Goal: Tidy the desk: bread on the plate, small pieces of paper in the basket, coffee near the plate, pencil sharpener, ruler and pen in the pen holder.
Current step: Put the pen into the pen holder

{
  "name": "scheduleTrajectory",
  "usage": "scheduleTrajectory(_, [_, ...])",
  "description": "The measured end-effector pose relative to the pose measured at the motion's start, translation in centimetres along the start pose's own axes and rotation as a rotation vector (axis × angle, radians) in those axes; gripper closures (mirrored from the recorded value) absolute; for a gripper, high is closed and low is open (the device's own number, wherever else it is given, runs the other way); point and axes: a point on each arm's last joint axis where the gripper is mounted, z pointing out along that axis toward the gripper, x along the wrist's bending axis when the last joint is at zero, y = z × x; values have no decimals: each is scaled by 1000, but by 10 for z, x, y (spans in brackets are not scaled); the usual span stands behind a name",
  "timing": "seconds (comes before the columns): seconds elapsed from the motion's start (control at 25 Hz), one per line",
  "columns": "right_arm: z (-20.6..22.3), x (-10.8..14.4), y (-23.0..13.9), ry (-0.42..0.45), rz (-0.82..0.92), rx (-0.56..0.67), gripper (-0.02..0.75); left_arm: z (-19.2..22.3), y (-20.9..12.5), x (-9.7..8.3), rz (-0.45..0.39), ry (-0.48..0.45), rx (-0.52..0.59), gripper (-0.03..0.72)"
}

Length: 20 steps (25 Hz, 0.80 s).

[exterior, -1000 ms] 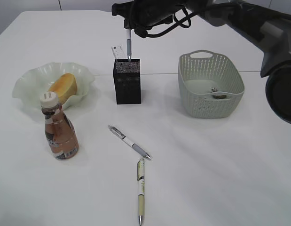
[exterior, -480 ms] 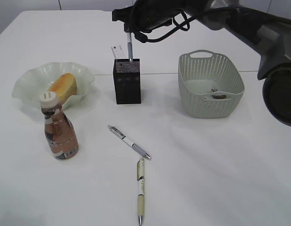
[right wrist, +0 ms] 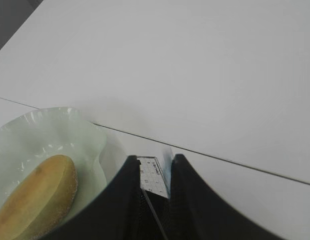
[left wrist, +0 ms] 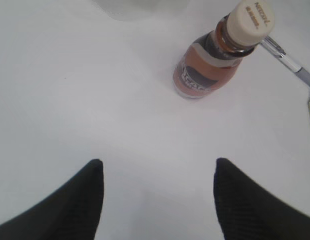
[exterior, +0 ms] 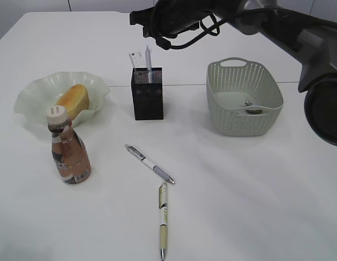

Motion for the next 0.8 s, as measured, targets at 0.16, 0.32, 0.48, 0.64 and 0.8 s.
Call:
scheduleTrajectory(0.16, [0, 0, 0, 0, 0, 0, 570, 0, 0, 0, 0, 0, 0, 184])
scheduleTrajectory(0.32, [0, 0, 0, 0, 0, 0, 566, 0, 0, 0, 0, 0, -1, 184])
scheduleTrajectory(0.48, [0, 0, -5, 0, 0, 53, 563, 0, 0, 0, 0, 0, -1, 184])
scheduleTrajectory(0.64, [-2, 0, -18, -5, -1, 200, 556, 0, 0, 0, 0, 0, -1, 184])
scheduleTrajectory(0.8, [-9, 0, -27, -15, -10, 337, 547, 0, 0, 0, 0, 0, -1, 184])
